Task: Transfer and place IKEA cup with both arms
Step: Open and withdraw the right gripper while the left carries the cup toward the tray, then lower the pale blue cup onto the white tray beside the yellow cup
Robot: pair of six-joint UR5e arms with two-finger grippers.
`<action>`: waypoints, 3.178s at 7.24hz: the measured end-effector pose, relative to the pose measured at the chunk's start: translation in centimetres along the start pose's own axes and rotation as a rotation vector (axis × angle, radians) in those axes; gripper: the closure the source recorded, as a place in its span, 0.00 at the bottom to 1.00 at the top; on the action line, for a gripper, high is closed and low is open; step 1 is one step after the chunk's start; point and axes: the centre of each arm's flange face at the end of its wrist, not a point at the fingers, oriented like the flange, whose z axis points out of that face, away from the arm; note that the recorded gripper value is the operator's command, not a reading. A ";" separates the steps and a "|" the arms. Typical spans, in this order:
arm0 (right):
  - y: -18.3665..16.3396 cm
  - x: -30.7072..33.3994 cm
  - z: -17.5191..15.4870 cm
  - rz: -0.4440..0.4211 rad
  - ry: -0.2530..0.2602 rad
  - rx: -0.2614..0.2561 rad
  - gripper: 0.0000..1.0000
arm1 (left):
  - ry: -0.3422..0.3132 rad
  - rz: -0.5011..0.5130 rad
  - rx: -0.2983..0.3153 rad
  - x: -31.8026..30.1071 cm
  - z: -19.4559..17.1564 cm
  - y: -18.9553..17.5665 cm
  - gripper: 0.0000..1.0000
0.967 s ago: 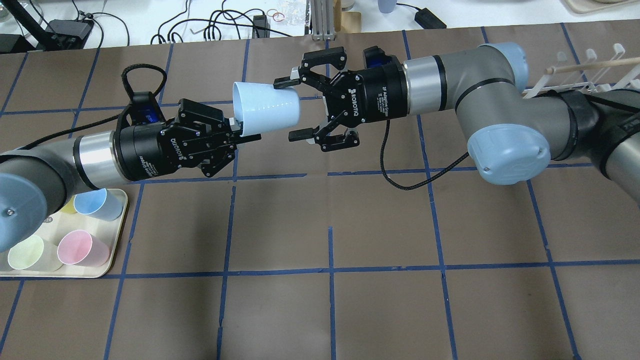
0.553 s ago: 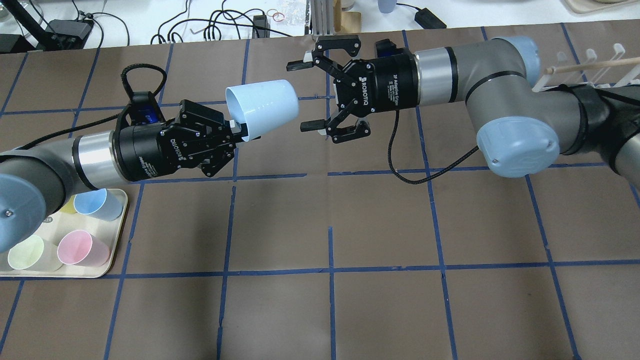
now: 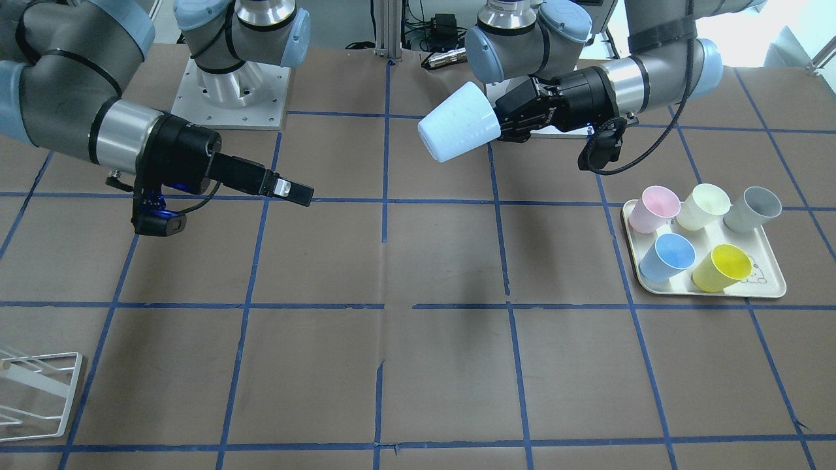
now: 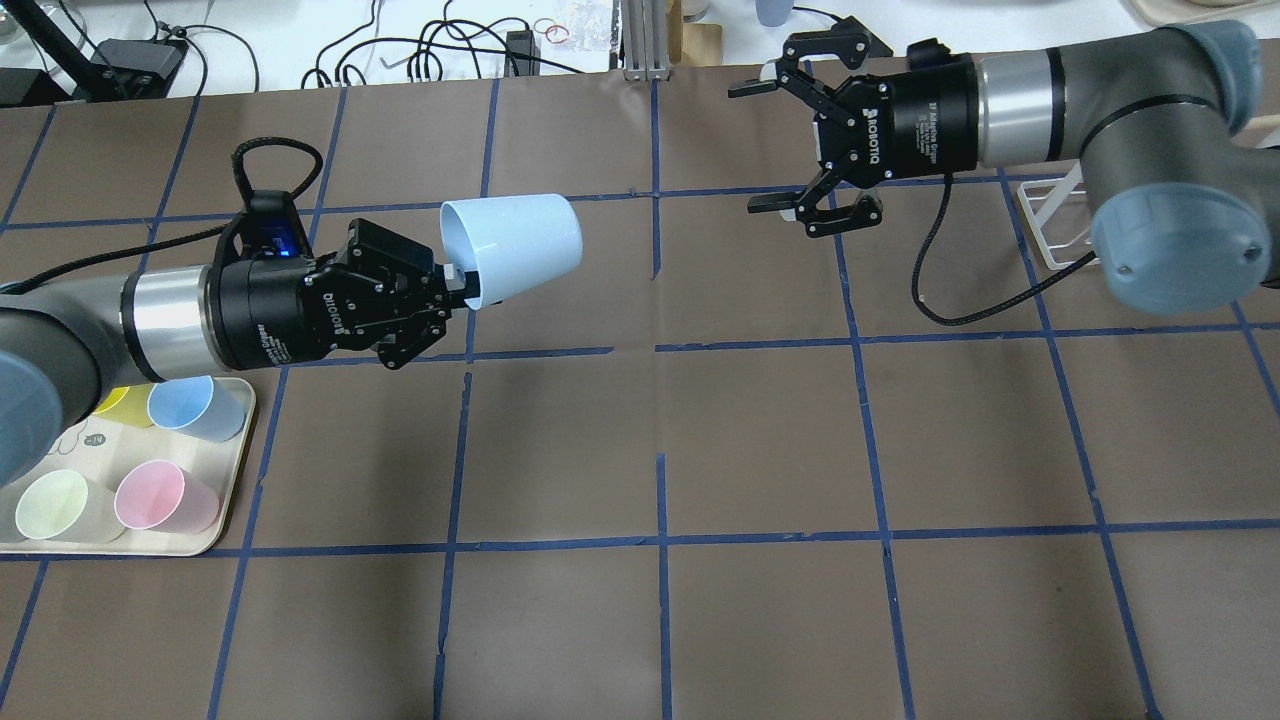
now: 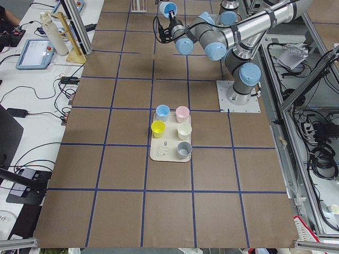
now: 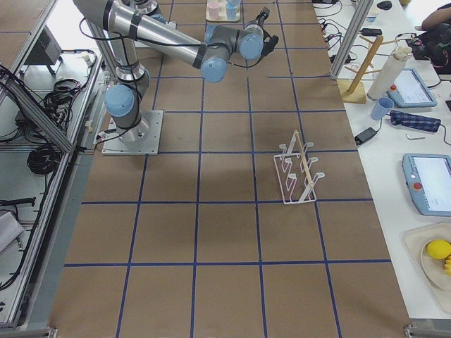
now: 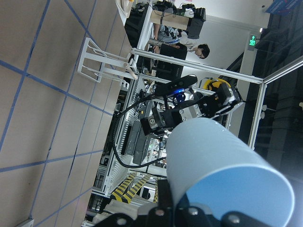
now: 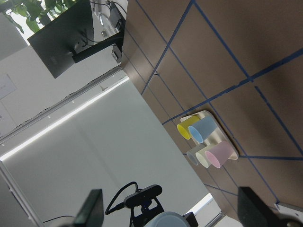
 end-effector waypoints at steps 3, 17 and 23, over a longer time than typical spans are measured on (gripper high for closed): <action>4.5 -0.5 -3.9 -0.051 0.317 0.291 0.00 | -0.378 0.069 -0.027 -2.7 -4.8 -0.4 1.00; 10.9 0.5 -5.7 -0.611 1.121 0.269 0.00 | -1.183 0.274 -0.336 -12.8 -45.2 -24.3 1.00; 11.0 0.5 -5.3 -0.622 1.122 0.252 0.00 | -1.178 0.296 -0.363 -19.3 -45.0 -29.2 1.00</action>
